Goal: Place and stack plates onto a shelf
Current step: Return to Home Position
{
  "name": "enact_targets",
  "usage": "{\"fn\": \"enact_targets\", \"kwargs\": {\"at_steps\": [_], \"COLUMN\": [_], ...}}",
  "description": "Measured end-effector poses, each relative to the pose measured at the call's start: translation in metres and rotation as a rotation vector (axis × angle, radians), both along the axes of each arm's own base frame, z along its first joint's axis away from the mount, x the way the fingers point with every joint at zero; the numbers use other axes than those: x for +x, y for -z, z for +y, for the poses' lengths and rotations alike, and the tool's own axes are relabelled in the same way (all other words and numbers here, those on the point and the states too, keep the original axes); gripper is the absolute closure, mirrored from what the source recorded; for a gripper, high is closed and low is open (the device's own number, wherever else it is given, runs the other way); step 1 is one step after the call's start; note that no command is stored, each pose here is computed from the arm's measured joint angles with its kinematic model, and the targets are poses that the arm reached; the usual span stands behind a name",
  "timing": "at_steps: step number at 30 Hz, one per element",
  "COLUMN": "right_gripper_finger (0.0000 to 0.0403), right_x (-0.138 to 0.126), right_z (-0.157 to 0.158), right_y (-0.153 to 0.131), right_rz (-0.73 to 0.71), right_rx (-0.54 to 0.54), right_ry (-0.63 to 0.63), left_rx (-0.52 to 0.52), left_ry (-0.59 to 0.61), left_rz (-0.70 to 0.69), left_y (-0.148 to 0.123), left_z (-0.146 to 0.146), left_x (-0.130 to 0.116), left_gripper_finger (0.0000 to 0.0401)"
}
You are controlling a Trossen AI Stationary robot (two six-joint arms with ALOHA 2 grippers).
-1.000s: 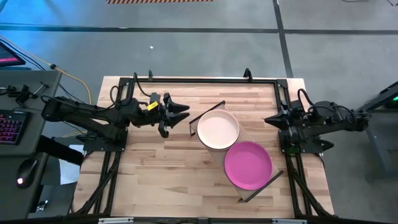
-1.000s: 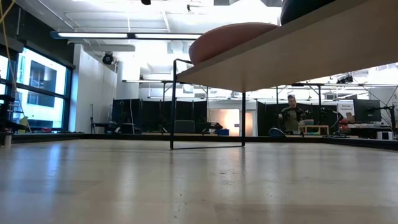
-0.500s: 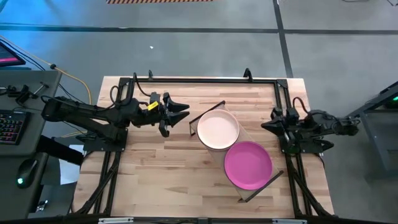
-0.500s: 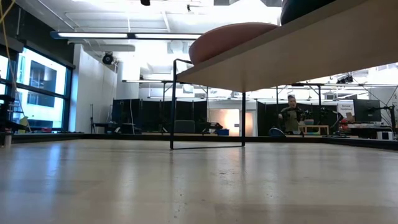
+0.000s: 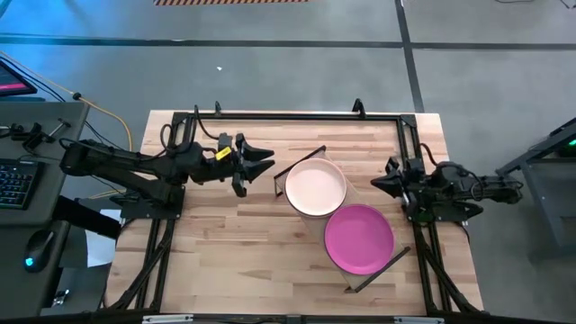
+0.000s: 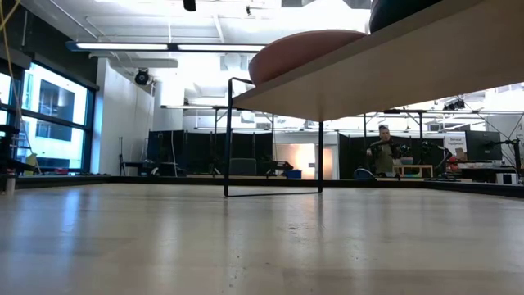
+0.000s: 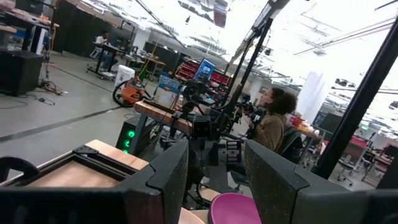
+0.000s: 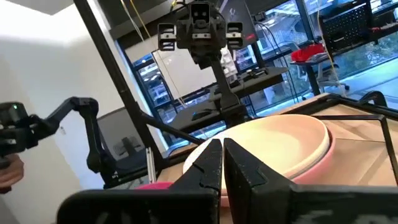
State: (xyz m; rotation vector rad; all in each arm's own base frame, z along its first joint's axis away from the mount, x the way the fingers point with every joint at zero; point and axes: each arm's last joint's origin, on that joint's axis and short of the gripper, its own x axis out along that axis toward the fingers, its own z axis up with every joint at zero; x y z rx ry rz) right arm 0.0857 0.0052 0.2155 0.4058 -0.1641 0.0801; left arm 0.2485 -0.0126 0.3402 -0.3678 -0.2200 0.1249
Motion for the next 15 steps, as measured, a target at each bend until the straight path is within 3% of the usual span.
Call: {"fn": "enact_targets", "kwargs": {"at_steps": [5, 11, 15], "right_gripper_finger": [0.0403, 0.0403, 0.0403], "right_x": [0.001, 0.01, 0.009], "right_z": [0.0, 0.0, 0.001], "right_y": [0.005, 0.03, 0.028], "right_rz": [0.01, -0.024, -0.042], "right_rx": [-0.02, 0.011, -0.044], "right_ry": [0.004, -0.004, 0.006], "left_rx": [0.0, 0.0, 0.0], "left_ry": [0.0, 0.0, 0.0], "left_rz": [0.004, 0.006, 0.007], "left_y": [0.0, 0.001, 0.001], "left_z": [0.0, 0.0, 0.0], "left_x": [0.0, 0.0, 0.0], "left_gripper_finger": [0.0254, 0.0254, 0.0254]}}
